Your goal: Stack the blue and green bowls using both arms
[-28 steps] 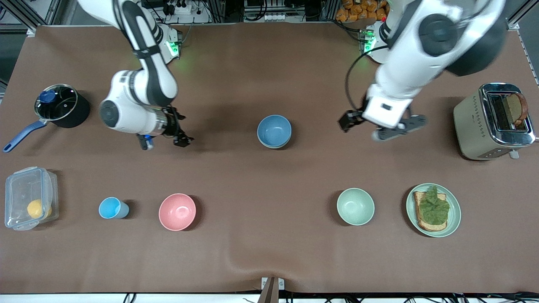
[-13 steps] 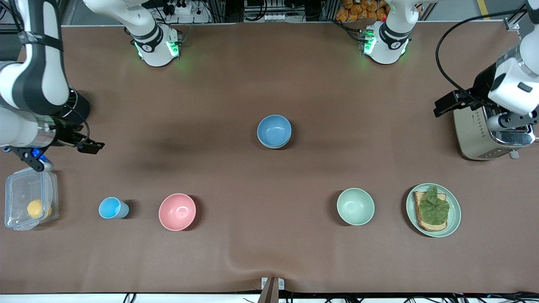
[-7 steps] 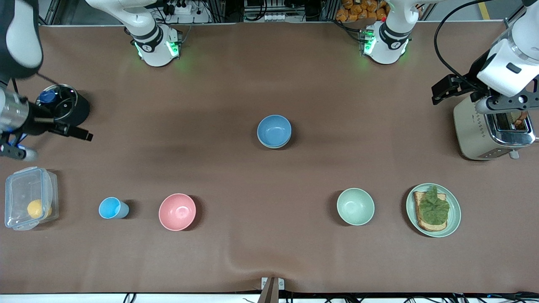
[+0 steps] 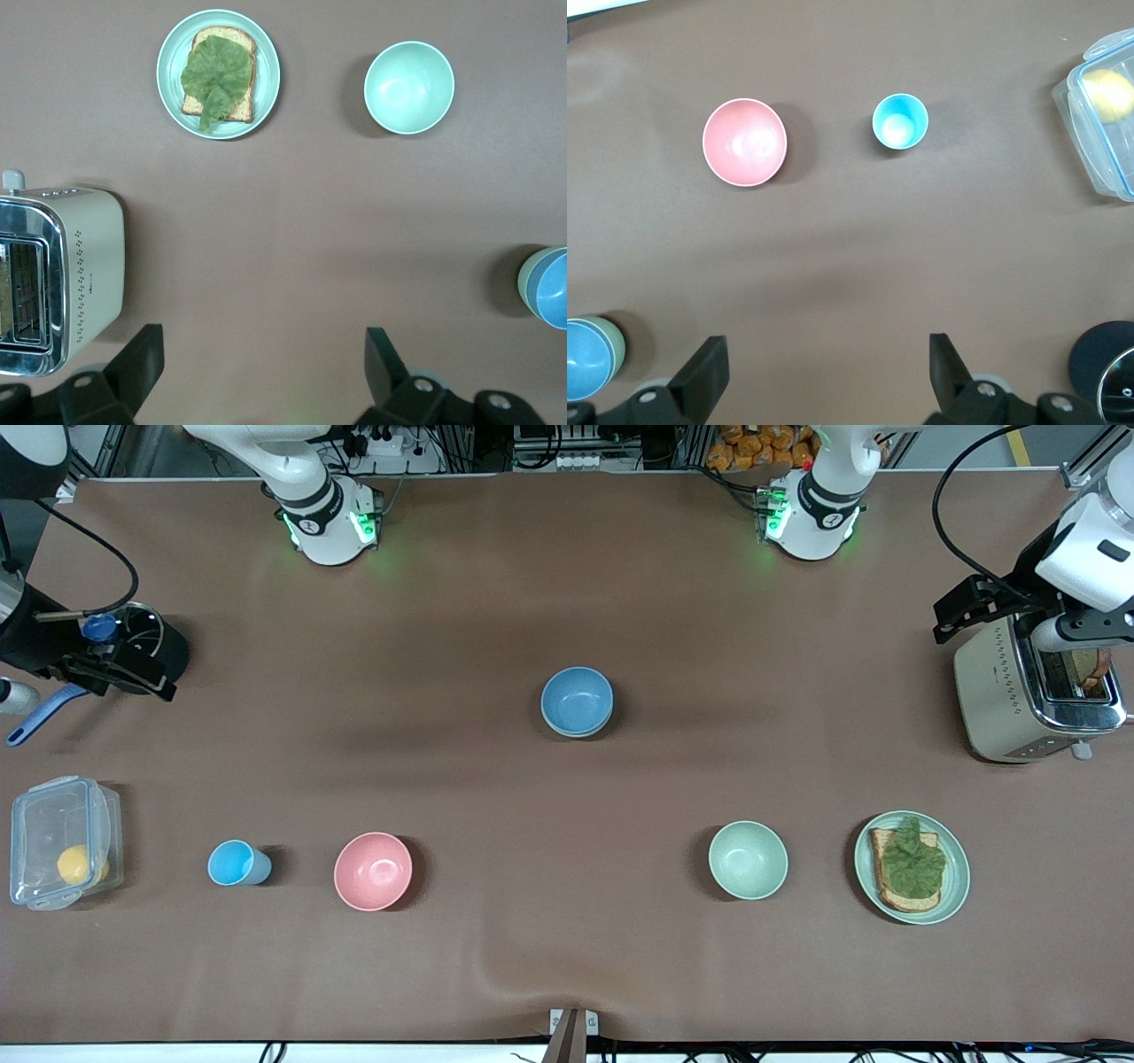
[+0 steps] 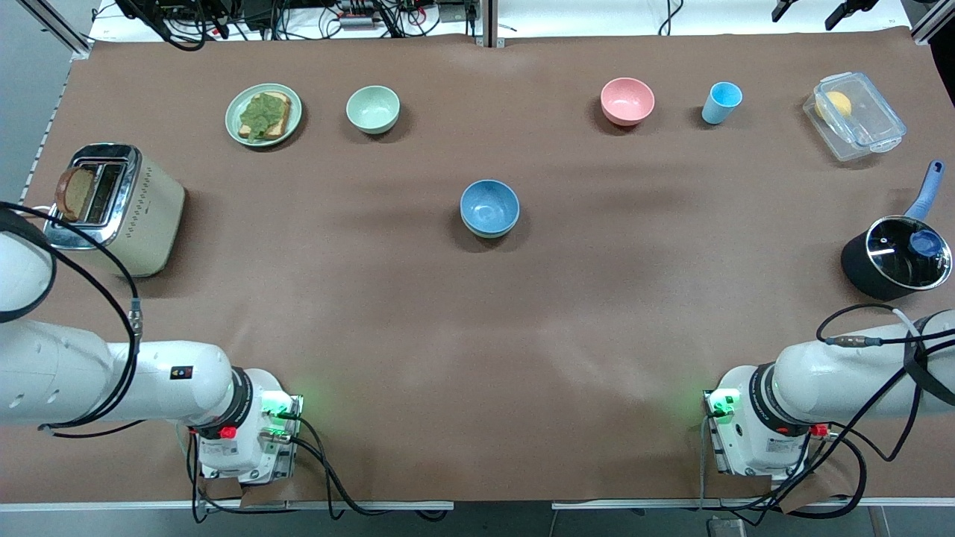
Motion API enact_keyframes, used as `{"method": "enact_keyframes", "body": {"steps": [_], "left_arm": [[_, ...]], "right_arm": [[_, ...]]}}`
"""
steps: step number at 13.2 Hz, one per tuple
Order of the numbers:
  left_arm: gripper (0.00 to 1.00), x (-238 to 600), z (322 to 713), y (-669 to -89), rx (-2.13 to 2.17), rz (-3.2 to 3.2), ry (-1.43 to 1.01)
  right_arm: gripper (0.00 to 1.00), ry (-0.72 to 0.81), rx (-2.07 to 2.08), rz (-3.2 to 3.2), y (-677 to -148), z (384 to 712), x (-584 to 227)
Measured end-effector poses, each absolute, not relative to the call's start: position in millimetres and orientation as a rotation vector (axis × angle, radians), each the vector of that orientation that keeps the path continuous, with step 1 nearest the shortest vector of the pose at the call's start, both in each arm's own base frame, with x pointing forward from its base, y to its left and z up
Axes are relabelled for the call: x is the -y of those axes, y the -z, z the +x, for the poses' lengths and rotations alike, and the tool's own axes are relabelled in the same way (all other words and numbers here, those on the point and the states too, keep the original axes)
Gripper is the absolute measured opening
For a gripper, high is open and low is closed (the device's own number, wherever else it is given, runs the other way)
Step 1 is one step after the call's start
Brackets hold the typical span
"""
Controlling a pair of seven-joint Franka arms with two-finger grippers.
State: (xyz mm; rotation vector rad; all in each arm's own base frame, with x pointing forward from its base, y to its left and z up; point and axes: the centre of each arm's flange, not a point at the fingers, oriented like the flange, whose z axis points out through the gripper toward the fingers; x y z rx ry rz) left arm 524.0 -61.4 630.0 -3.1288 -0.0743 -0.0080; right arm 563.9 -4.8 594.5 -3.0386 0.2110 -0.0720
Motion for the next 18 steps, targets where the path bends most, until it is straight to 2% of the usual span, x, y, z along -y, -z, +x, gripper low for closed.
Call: {"method": "enact_keyframes", "body": {"steps": [10, 18], "left_arm": [[1.0, 64.5, 524.2, -634.6, 0.065, -3.131, 0.028], [1.0, 64.4, 524.3, -634.4, 0.066, -3.131, 0.027]], "right_arm": [[1.0, 0.071, -0.211, -3.039, -593.0, 565.1, 7.0], [1.0, 0.151, -0.098, -3.131, -598.5, 569.2, -10.4]]}}
